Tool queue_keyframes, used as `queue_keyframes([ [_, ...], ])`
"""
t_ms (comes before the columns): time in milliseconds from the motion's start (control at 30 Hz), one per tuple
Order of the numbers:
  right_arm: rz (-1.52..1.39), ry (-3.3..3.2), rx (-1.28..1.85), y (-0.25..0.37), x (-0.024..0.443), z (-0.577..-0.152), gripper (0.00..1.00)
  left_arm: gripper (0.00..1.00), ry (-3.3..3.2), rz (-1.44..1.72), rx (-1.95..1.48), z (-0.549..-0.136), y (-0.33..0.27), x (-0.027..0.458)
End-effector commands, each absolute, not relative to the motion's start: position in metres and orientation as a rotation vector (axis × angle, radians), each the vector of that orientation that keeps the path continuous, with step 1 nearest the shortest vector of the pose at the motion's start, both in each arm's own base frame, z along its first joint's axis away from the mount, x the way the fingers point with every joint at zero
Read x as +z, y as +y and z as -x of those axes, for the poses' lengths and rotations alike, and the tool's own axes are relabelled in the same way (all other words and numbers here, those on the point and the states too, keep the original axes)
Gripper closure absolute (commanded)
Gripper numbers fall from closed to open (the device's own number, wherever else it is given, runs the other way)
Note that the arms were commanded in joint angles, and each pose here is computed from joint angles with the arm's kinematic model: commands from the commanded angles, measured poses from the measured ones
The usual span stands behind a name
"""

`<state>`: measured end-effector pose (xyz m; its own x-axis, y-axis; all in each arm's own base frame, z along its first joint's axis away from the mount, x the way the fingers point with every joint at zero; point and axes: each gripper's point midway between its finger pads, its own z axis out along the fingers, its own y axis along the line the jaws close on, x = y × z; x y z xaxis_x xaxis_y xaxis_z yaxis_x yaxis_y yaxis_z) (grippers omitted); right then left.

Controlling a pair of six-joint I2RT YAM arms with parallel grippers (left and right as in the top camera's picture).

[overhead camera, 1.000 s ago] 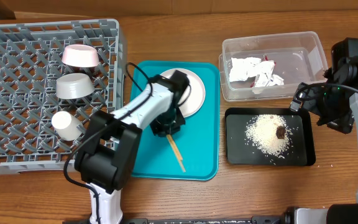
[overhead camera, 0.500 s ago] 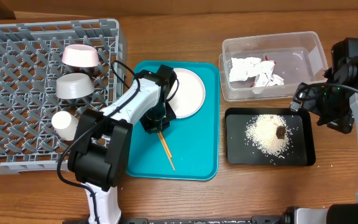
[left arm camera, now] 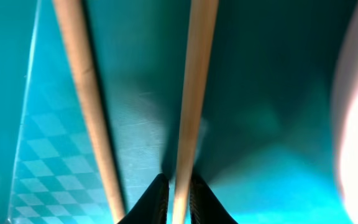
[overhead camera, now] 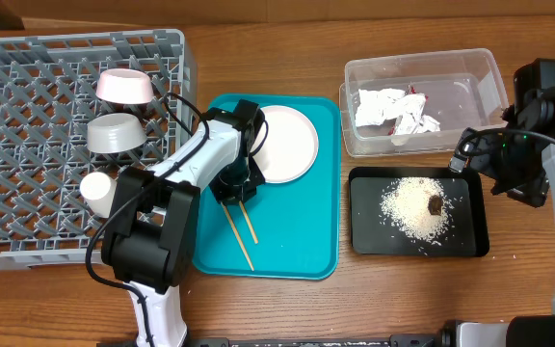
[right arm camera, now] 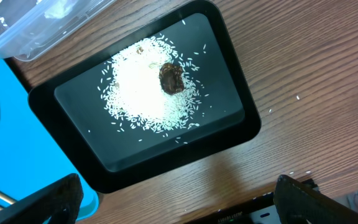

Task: Sort waste into correct bins and load items into the dishwasher
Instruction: 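Carry one chopstick into the dish rack and release it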

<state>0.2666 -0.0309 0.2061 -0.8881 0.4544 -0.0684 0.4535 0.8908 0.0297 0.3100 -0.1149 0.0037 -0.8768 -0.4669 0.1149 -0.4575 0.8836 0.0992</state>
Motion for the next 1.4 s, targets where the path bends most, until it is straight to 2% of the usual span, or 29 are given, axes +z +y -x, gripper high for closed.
queue_keyframes([
  [0,-0.711,2.944,0.007,-0.034,0.215,-0.27,0.0,0.8,-2.894,-0.699,-0.168,-0.3,-0.105,-0.011],
  [100,-0.711,2.944,0.007,-0.034,0.215,-0.27,0.0,0.81,-2.893,-0.702,-0.174,-0.299,-0.103,-0.014],
  [200,-0.711,2.945,0.007,-0.034,0.215,-0.269,0.0,0.95,-2.894,-0.698,-0.172,-0.3,-0.102,-0.014],
  [433,-0.712,2.947,0.007,-0.034,0.215,-0.269,0.0,0.96,-2.947,-0.633,-0.123,-0.317,-0.097,0.0],
  [567,-0.712,2.948,0.006,-0.034,0.215,-0.269,0.0,0.96,-3.044,-0.531,-0.059,-0.342,-0.096,0.034],
  [733,-0.712,2.948,0.006,-0.034,0.215,-0.269,0.0,0.96,-3.218,-0.47,-0.033,-0.369,-0.083,0.1],
  [833,-0.712,2.945,0.006,-0.034,0.215,-0.269,0.0,0.96,-3.341,-0.372,-0.071,-0.378,-0.064,0.143],
  [967,-0.711,2.945,0.007,-0.034,0.215,-0.27,0.0,0.96,-3.413,-0.364,-0.19,-0.38,-0.032,0.169],
  [1167,-0.711,2.945,0.007,-0.034,0.215,-0.269,0.0,0.96,-3.391,-0.377,-0.259,-0.381,0.005,0.167],
  [1367,-0.711,2.945,0.007,-0.034,0.215,-0.269,0.0,0.96,-3.308,-0.393,-0.292,-0.386,0.029,0.137],
])
